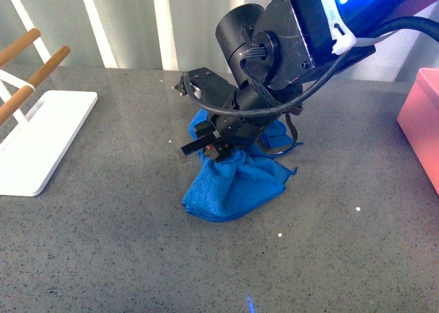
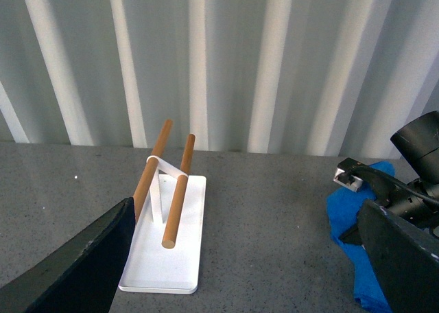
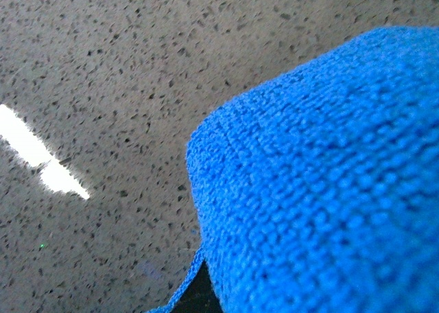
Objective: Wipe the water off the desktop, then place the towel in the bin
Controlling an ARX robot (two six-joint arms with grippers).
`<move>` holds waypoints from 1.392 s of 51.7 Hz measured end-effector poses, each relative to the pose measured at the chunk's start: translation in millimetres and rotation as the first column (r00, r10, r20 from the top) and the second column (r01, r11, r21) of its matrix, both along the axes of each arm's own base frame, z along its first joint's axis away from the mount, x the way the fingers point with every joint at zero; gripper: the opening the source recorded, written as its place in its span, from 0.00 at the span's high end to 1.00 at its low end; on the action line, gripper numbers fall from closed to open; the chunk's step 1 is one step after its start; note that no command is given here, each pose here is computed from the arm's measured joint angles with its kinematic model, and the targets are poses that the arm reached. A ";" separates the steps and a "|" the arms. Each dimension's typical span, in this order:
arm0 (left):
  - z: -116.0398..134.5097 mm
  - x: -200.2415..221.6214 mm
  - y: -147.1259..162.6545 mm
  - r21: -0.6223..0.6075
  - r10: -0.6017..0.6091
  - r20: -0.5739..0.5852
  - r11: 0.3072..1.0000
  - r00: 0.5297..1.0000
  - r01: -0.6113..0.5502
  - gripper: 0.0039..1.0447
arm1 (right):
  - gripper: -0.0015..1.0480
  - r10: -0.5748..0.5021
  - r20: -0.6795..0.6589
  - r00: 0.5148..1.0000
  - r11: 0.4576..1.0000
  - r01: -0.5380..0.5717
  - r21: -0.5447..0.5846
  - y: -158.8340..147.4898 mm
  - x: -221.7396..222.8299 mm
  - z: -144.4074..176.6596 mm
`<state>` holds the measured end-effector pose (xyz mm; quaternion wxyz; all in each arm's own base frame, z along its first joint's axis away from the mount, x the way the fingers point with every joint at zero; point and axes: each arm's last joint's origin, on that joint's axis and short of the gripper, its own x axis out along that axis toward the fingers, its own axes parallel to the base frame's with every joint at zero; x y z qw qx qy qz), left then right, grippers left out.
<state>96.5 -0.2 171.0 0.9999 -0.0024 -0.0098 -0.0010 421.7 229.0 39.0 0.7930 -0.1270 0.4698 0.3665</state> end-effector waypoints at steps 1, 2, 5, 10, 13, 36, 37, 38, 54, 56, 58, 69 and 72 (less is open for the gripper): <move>0.0 0.0 0.0 0.000 0.000 0.000 1.000 1.000 0.000 0.06 | 0.94 0.004 -0.006 1.000 1.000 -0.004 0.006 -1.1 -1.5 0.0; 0.0 0.0 0.0 0.000 0.000 0.000 1.000 1.000 0.000 0.06 | 0.94 0.006 -0.009 1.000 1.000 -0.006 0.010 -2.5 -3.1 0.5; 0.0 0.0 0.0 0.000 0.000 0.000 1.000 1.000 0.000 0.06 | 0.94 0.013 -0.023 1.000 1.000 -0.013 0.020 -5.5 -6.4 0.4; 0.0 0.0 0.0 0.000 0.000 0.000 1.000 1.000 0.000 0.06 | 0.94 0.022 -0.043 0.999 0.999 -0.020 0.031 -9.6 -11.4 2.3; 0.0 0.0 0.0 0.000 0.000 0.000 1.000 1.000 0.000 0.06 | 0.94 0.029 -0.050 0.998 0.999 -0.027 0.042 -11.8 -15.1 5.1; 0.1 -0.1 0.0 0.000 0.000 0.001 1.000 1.000 0.000 0.06 | 0.94 0.079 0.036 0.996 0.990 -0.083 0.114 -39.7 -76.8 60.4; 0.1 -0.1 0.0 0.000 0.000 0.002 1.000 1.000 0.000 0.06 | 0.94 0.077 0.043 0.996 0.990 -0.082 0.118 -41.6 -82.9 66.3; 0.1 -0.1 0.0 0.000 0.000 0.002 1.000 1.000 0.000 0.06 | 0.94 0.077 0.052 0.996 0.989 -0.083 0.123 -43.5 -88.5 72.5; 0.2 -0.2 0.0 0.000 0.000 0.002 1.000 1.000 0.000 0.06 | 0.94 -0.076 0.310 0.948 0.984 0.021 0.178 -81.3 -113.5 181.6; 0.2 -0.2 0.0 0.000 0.000 0.002 1.000 1.000 0.000 0.06 | 0.94 -0.114 0.334 0.936 0.983 0.057 0.177 -92.1 -113.7 191.5; 0.2 -0.2 0.0 0.000 0.000 0.002 1.000 1.000 0.000 0.06 | 0.94 -0.148 0.358 0.922 0.981 0.091 0.172 -101.5 -113.7 199.2; 0.2 -0.2 0.0 0.000 0.000 0.002 1.000 1.000 0.000 0.06 | 0.94 -0.345 0.500 0.794 0.933 0.347 0.093 -159.2 -113.9 230.7; 0.2 -0.2 0.0 0.000 0.000 0.002 1.000 1.000 0.000 0.06 | 0.94 -0.400 0.534 0.745 0.896 0.441 0.055 -178.4 -111.3 233.1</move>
